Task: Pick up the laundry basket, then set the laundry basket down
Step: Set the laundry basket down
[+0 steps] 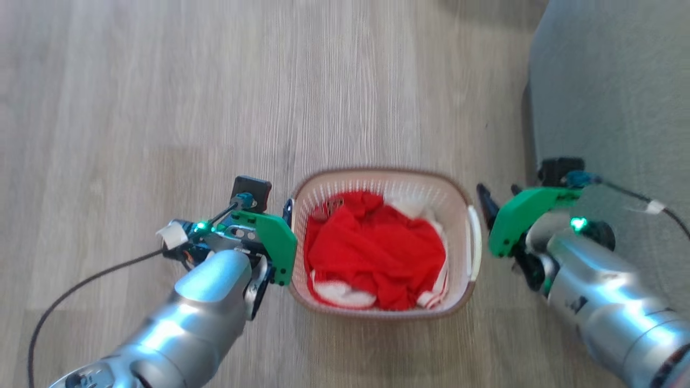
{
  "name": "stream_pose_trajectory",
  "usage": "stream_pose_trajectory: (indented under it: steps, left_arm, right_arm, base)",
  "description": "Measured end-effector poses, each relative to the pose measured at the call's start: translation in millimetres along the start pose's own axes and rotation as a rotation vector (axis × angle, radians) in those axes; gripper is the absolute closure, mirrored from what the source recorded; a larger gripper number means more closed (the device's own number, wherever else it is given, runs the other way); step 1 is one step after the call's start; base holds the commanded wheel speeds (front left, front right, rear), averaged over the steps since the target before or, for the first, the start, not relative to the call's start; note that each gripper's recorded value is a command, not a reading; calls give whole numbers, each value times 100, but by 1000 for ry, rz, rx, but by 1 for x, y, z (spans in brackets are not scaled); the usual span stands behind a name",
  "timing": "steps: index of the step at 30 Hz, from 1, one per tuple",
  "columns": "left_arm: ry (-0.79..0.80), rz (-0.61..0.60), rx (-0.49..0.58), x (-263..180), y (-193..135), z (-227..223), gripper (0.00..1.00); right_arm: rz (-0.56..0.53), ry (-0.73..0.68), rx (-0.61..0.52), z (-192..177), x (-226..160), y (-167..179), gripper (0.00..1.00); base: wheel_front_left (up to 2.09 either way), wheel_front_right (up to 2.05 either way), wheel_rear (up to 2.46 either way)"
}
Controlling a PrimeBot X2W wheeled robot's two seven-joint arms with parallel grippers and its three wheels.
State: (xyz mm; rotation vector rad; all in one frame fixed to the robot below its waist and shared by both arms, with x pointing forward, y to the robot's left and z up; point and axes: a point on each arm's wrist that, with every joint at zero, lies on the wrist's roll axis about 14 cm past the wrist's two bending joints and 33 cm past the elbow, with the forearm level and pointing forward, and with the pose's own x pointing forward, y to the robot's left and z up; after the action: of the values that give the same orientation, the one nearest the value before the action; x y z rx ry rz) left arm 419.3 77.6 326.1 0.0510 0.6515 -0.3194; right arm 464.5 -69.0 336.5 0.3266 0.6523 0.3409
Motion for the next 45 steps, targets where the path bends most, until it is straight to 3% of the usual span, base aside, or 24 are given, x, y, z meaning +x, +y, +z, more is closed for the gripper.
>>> stream_pose_trajectory:
  steps: [6,9,13,19,23,27,33,45]
  left_arm:
    - [-266,18,-35,-22,-7,86,0]
    - [-410,46,-55,-43,1,121,0]
    - [-515,99,-92,-76,8,122,0]
    - [-709,183,-173,-134,21,137,0]
    - [-798,173,-172,-162,15,143,0]
    - [-893,163,-194,-188,15,155,0]
    - [-854,153,-152,-189,10,134,0]
    - [-781,115,-183,-177,3,111,0]
  right_arm:
    - [56,-308,-24,107,-26,15,0]
    - [68,-422,-41,129,-45,18,0]
    - [43,-516,-47,123,-74,16,0]
    - [64,-665,-136,126,-119,50,0]
    - [62,-788,-177,144,-152,62,0]
    - [65,-814,-220,137,-168,71,0]
    - [19,-795,-207,119,-178,59,0]
    - [-19,-734,-192,93,-178,47,0]
  base:
    - [0,0,0]
    - [0,0,0]
    - [0,0,0]
    - [0,0,0]
    - [0,0,0]
    - [0,0,0]
    - [0,0,0]
    - [0,0,0]
